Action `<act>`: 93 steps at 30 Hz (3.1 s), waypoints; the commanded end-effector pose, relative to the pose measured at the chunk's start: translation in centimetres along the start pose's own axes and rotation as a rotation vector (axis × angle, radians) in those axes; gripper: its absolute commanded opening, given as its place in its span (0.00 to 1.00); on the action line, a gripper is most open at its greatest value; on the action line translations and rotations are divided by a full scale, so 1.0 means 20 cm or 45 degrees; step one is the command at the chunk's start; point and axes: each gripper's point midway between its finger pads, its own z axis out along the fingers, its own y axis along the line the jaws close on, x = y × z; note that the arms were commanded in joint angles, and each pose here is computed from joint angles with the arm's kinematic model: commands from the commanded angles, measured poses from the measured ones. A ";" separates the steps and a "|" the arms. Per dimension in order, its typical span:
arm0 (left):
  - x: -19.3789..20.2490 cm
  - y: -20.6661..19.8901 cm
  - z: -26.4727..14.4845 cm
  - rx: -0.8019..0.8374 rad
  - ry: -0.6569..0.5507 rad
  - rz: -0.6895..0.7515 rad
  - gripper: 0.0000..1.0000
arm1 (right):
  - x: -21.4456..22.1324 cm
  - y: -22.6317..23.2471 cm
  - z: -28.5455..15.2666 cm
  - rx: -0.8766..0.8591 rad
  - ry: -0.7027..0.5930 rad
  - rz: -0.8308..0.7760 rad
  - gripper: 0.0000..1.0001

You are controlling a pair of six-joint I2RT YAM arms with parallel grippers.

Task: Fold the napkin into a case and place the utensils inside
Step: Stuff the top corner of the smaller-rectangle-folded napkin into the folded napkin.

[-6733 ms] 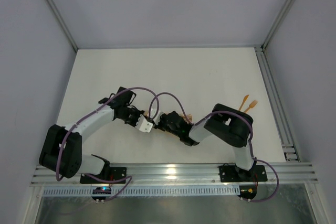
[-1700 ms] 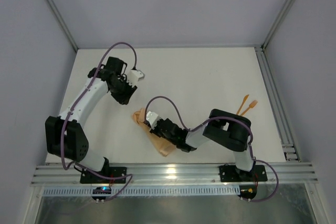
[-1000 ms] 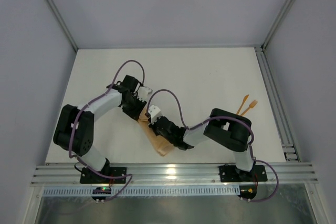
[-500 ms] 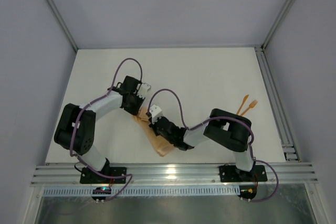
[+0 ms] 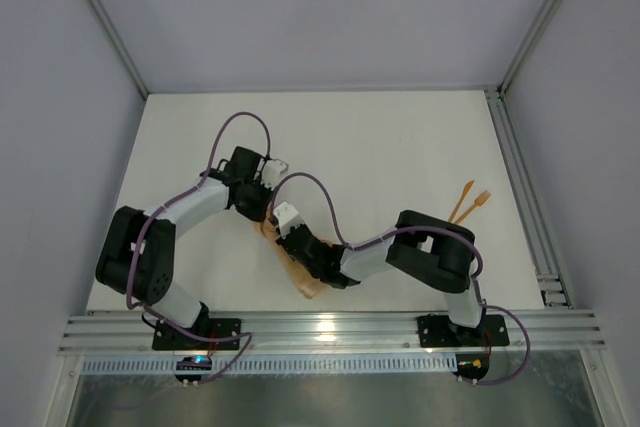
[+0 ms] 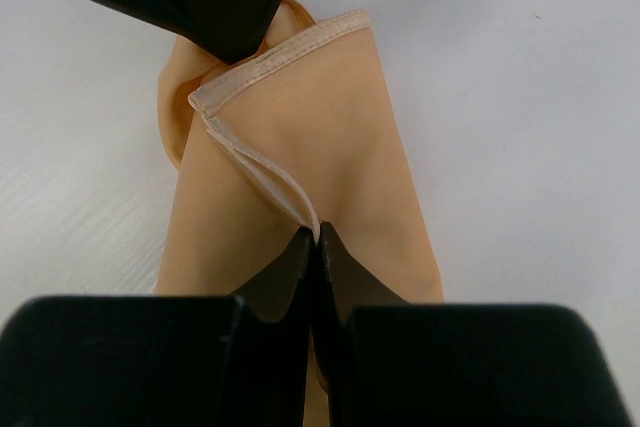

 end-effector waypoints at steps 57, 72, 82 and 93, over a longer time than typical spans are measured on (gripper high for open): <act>-0.13 -0.06 -0.18 0.118 -0.151 0.039 0.53 | 0.59 -0.07 -0.06 0.093 0.532 -0.292 0.08; -0.07 -0.06 0.05 0.015 -0.030 0.065 0.31 | 0.58 -0.08 -0.06 0.105 0.530 -0.291 0.08; -0.04 -0.03 0.10 -0.014 -0.002 0.067 0.00 | 0.47 -0.05 -0.06 0.067 0.481 -0.241 0.17; -0.05 0.01 0.13 -0.060 -0.028 0.113 0.00 | 0.15 0.09 -0.21 -0.241 0.304 -0.170 0.52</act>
